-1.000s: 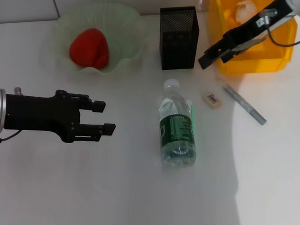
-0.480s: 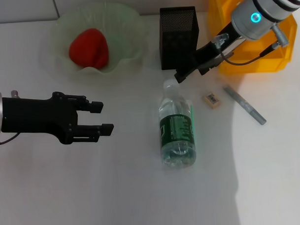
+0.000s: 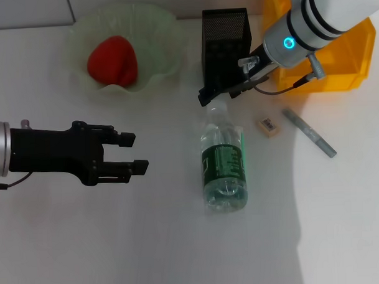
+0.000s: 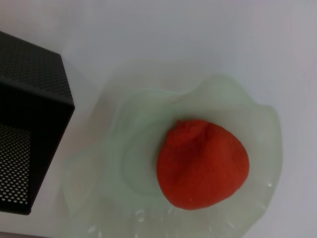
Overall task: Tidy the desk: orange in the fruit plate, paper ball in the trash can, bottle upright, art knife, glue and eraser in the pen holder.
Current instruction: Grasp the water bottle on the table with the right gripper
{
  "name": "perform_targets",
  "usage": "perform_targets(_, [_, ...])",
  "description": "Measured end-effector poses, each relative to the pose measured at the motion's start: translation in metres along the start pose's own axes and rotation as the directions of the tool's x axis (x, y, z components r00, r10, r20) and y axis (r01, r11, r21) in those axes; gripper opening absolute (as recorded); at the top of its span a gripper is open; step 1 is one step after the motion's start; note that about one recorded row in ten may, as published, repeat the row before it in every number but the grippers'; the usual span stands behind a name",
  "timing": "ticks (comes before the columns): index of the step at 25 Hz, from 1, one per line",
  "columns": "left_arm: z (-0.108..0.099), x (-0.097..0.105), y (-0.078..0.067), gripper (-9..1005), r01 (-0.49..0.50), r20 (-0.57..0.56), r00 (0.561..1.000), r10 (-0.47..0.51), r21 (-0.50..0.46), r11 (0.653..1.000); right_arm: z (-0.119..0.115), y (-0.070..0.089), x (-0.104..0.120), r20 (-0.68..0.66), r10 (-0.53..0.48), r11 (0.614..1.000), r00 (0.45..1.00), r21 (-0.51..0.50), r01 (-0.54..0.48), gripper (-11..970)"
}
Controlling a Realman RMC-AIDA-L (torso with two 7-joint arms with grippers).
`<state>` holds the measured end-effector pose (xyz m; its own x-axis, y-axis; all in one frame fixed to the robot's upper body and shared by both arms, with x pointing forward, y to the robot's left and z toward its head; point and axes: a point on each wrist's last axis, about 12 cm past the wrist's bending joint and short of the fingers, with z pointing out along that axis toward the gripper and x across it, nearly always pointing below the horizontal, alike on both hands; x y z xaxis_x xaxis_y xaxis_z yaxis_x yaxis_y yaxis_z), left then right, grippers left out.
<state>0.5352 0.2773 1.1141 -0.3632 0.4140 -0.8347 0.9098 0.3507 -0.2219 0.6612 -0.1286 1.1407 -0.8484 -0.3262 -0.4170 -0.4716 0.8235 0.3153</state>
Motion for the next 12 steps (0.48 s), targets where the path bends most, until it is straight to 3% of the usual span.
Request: perform_targets(12, [0.002,-0.001,0.001,671,-0.011,0.004,1.0,0.011,-0.003,1.0,0.015,0.003,0.009,-0.021,0.011,1.0,1.0,0.008,-0.011,655])
